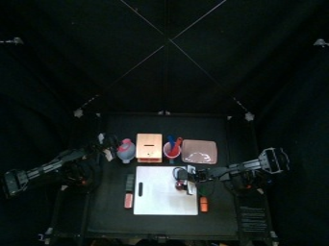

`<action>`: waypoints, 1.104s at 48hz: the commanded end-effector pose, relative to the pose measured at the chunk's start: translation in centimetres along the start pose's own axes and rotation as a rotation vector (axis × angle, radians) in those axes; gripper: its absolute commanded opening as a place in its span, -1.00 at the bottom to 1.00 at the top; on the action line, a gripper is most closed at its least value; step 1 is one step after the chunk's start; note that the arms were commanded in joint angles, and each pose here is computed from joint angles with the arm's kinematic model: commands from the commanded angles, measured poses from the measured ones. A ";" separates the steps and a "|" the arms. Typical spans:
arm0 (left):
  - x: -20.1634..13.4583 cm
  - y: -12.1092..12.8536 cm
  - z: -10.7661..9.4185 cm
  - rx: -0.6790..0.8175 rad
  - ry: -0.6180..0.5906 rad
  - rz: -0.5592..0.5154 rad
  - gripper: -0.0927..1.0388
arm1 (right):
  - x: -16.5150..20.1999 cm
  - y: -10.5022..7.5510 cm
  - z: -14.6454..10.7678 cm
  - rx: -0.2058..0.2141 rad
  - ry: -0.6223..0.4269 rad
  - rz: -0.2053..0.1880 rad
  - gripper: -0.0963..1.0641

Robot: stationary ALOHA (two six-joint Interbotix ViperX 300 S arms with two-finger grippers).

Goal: Get the cutter from the drawer then cut the dough then place the extra dough in the bowl
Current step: Place the extra dough in the bowl

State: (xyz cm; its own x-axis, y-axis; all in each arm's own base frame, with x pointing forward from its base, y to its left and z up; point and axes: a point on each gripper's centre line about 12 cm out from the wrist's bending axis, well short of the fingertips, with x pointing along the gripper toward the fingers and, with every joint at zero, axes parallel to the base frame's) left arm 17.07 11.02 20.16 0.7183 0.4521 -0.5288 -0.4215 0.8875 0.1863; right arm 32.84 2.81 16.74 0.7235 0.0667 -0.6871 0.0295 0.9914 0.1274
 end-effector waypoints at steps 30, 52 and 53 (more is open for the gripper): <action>2.7 -2.0 -2.0 -0.029 0.091 -0.078 0.37 | -0.6 0.0 0.9 0.009 -0.041 0.004 0.59; 2.7 -2.6 -0.5 -0.239 -0.026 -0.073 0.79 | -0.7 0.1 1.4 -0.011 -0.054 0.004 0.59; 2.7 -2.9 -0.4 -0.230 -0.041 -0.079 0.79 | -0.7 0.0 1.6 -0.014 -0.057 0.002 0.59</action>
State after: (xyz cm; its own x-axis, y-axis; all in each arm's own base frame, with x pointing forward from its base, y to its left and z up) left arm 19.25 10.08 17.14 0.7420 0.3947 -0.5419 -0.5021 0.8628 -0.0589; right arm 32.79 2.75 16.66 0.7236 0.0654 -0.6871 0.0270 0.9921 0.1229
